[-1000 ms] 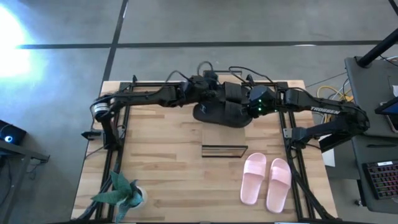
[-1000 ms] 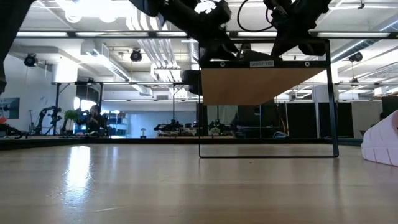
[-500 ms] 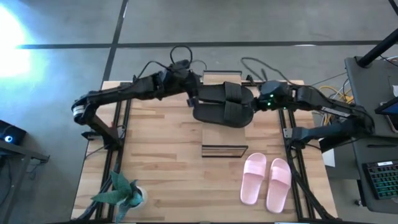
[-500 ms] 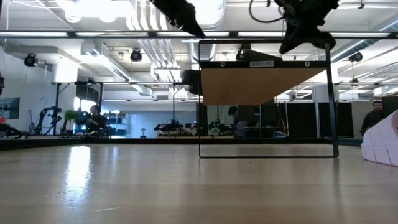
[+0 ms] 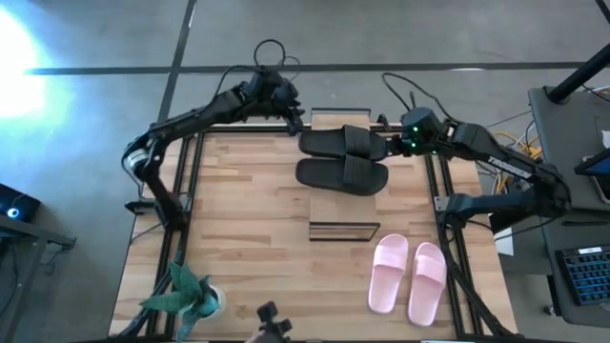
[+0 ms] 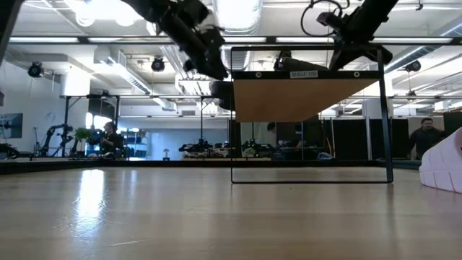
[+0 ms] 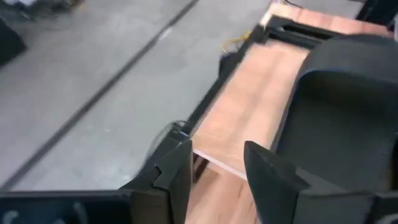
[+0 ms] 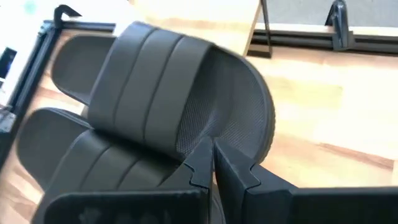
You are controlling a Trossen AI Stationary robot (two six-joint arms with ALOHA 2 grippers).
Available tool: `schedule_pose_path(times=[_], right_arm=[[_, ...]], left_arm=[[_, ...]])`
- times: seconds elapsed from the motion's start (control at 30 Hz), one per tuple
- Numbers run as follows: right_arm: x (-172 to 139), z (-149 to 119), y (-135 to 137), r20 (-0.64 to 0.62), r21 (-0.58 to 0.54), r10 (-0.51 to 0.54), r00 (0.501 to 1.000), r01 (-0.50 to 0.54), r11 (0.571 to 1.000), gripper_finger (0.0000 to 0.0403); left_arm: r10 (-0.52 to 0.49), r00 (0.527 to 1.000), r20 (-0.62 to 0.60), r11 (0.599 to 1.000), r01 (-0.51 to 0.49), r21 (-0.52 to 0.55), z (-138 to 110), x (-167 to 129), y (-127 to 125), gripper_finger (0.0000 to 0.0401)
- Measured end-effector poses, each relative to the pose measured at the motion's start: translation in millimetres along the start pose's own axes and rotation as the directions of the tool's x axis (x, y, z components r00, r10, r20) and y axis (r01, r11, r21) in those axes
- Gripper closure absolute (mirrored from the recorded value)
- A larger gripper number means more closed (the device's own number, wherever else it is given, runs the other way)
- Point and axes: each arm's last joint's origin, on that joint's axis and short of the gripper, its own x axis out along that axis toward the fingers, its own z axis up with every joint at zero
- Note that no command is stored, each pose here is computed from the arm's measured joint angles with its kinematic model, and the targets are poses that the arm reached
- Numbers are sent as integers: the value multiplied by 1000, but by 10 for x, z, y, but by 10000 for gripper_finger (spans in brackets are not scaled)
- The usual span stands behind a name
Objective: Pick and place slides into the shelf
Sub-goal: Adjust the black slides on the shelf
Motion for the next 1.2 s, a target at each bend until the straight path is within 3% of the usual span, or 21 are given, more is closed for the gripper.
schedule_pose_path(times=[0.1,0.27,0.57,0.83,1.2], right_arm=[[77,19,32,-2,-12,-2,1000,2,1000,394],[171,31,59,-14,-14,-15,1000,14,1000,394],[185,29,61,-18,-15,-19,1000,18,1000,394],[185,35,56,-1,-7,-36,999,36,999,394],[184,34,56,0,-4,-37,999,37,999,394]], left_arm=[[-67,997,-43,997,68,22,-98,212,27,287],[-89,991,-104,990,99,101,-233,459,18,316],[-105,988,-111,972,125,197,-253,510,19,396],[-209,970,-126,954,230,192,-320,527,-31,399],[-278,949,-148,936,302,180,-345,519,-108,401]])
